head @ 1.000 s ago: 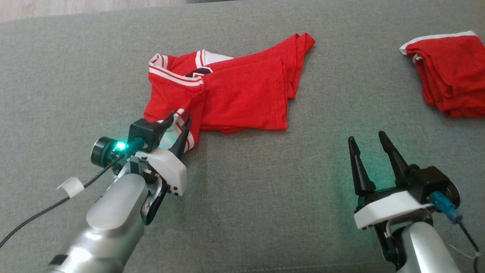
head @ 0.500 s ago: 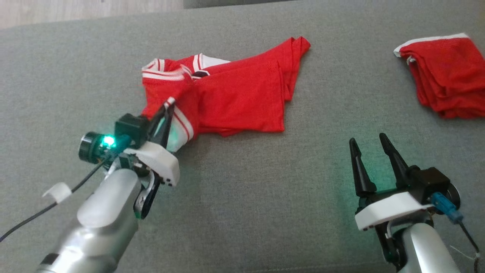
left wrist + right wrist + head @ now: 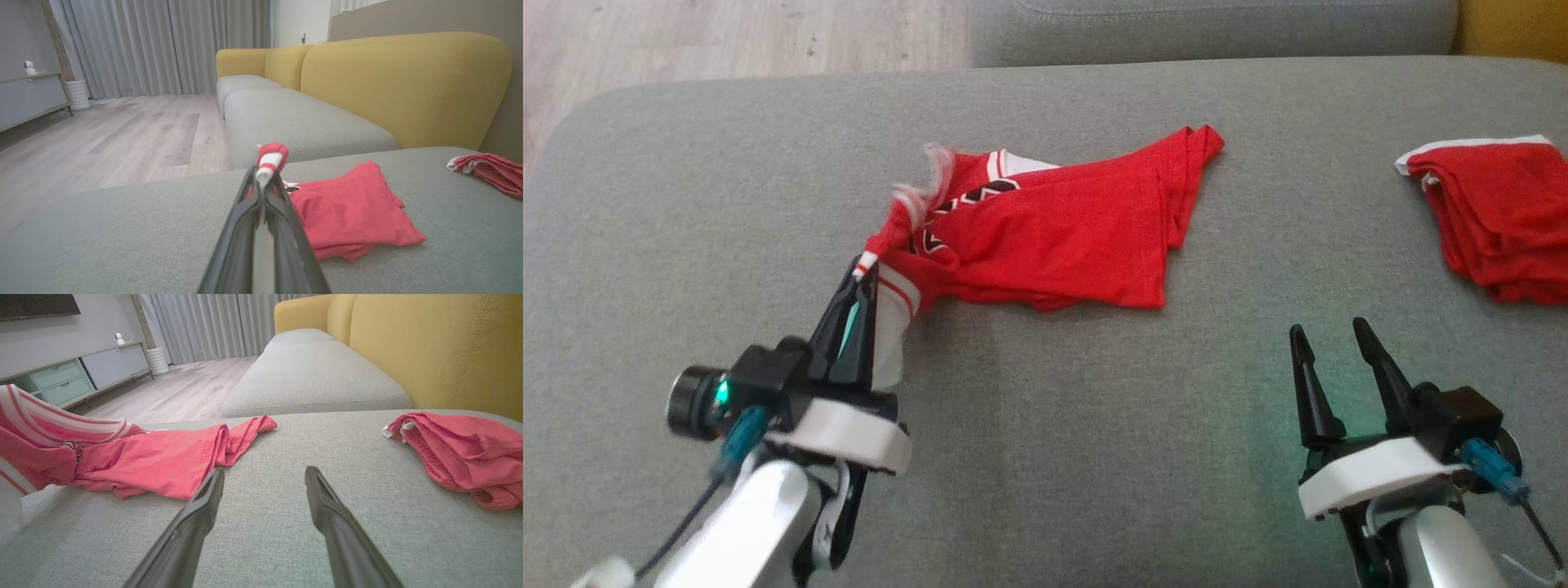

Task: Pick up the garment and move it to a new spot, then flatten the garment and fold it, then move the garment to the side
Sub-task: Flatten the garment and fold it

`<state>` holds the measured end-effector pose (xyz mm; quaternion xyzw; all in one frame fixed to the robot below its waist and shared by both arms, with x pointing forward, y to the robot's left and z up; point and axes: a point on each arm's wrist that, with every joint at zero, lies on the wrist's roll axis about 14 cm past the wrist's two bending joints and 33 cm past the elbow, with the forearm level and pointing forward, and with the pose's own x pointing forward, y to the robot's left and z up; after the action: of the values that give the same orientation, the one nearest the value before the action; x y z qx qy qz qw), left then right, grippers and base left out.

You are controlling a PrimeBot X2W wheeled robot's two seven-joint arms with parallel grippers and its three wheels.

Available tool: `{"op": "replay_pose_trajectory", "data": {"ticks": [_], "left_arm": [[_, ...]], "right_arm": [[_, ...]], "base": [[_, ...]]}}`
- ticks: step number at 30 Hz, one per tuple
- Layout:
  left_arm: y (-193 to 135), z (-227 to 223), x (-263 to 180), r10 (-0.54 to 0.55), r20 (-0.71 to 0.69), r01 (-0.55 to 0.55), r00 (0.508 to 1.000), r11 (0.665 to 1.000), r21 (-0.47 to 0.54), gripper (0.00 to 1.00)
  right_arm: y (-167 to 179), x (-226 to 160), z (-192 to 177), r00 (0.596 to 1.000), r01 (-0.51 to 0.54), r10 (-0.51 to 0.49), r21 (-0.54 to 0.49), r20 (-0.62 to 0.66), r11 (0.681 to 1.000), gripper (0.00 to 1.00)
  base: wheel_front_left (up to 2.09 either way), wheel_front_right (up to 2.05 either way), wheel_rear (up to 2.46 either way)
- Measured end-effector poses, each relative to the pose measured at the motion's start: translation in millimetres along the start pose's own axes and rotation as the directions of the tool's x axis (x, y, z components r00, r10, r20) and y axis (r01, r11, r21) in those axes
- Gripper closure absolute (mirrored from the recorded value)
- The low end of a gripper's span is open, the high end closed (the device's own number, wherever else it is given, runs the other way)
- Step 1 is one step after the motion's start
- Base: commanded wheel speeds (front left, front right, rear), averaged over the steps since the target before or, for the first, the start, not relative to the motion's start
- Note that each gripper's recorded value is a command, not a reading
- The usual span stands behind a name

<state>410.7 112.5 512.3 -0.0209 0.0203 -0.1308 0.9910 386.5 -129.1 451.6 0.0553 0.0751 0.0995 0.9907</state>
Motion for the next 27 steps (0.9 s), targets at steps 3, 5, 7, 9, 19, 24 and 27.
{"op": "replay_pose_trajectory", "data": {"ticks": [3, 5, 7, 9, 19, 24, 27], "left_arm": [[0.1, 15.5, -13.3, 0.026, 0.033, -0.026, 0.999, 1.0, -0.003, 1.0], [-2.1, 17.4, -18.8, 0.03, 0.026, -0.03, 0.999, 0.999, -0.01, 1.0], [-1.9, 12.8, -21.4, 0.041, 0.003, -0.041, 0.999, 0.999, -0.031, 1.0], [3.0, 4.9, -22.4, 0.064, -0.027, -0.066, 0.998, 0.997, -0.043, 1.0], [56.6, -46.8, -14.8, 0.227, -0.167, -0.242, 0.959, 0.968, -0.072, 1.0], [72.9, -56.4, 8.5, 0.258, -0.17, -0.275, 0.951, 0.958, -0.084, 1.0], [83.6, -57.8, 23.3, 0.288, -0.163, -0.304, 0.944, 0.949, -0.081, 1.0]], "right_arm": [[2.1, 0.7, 1.1, 1.0, -0.006, 0.006, 0.002, 0.003, 1.0, 0.0], [1.7, 0.9, 0.2, 1.0, -0.005, 0.005, 0.002, 0.001, 1.0, 0.0], [0.9, 1.2, -0.6, 1.0, -0.003, 0.003, 0.003, 0.003, 1.0, 0.0], [-0.4, 1.2, -2.8, 1.0, 0.001, -0.001, 0.005, -0.004, 1.0, 0.0], [-10.6, 2.4, -18.1, 0.998, 0.03, -0.029, 0.014, -0.047, 0.999, 0.0], [-15.9, 9.1, -21.5, 0.998, 0.041, -0.04, 0.014, -0.056, 0.999, 0.0], [-18.4, 13.4, -20.9, 0.998, 0.045, -0.045, 0.013, -0.054, 0.999, 0.0]], "base": [[0.0, 0.0, 0.0], [0.0, 0.0, 0.0], [0.0, 0.0, 0.0], [0.0, 0.0, 0.0], [0.0, 0.0, 0.0], [0.0, 0.0, 0.0], [0.0, 0.0, 0.0]]}}
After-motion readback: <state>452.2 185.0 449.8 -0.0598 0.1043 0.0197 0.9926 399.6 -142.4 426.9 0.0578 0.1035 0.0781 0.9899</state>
